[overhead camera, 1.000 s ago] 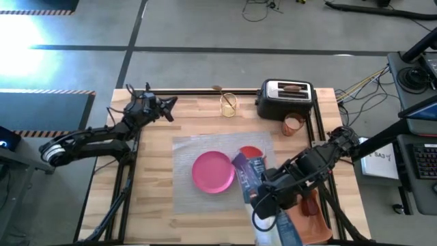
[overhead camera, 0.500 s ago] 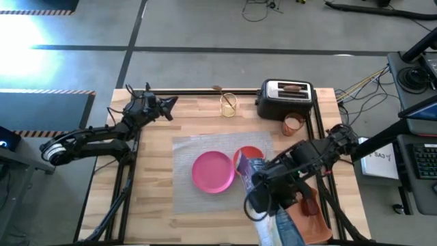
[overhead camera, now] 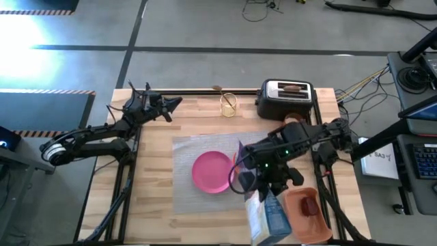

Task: Arrange a breakfast setting
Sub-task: Pour the cereal from the blue cereal box into the orange bowl on the gray table mat

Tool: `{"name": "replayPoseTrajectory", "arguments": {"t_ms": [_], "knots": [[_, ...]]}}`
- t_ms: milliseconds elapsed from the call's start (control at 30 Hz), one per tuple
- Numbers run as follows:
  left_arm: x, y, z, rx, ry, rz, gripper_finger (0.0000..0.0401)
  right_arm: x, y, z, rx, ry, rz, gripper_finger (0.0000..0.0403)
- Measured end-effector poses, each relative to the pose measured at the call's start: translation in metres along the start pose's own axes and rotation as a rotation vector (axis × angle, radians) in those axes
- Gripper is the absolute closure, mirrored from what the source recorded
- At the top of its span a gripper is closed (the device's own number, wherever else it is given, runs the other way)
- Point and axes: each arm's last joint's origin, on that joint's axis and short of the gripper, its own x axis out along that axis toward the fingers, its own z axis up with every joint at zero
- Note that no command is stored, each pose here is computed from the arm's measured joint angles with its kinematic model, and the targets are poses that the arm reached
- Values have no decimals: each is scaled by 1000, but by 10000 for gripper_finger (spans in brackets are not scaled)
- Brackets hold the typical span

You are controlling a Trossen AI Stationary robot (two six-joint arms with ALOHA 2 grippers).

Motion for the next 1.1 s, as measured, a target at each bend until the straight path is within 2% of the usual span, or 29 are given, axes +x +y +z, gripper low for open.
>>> {"name": "replayPoseTrajectory", "arguments": {"t_ms": [267, 567, 733, 1100], "knots": [[0, 0, 0, 0, 0, 0, 401, -13, 4, 15, 67, 53, 26, 294], [0, 0, 0, 15, 0, 0, 401, -19, 5, 22, 88, 65, 42, 294], [0, 0, 0, 15, -1, 0, 401, -22, 5, 23, 130, 134, 34, 295], [0, 0, 0, 19, -1, -1, 401, -32, 7, 36, 149, 119, 69, 295]]}}
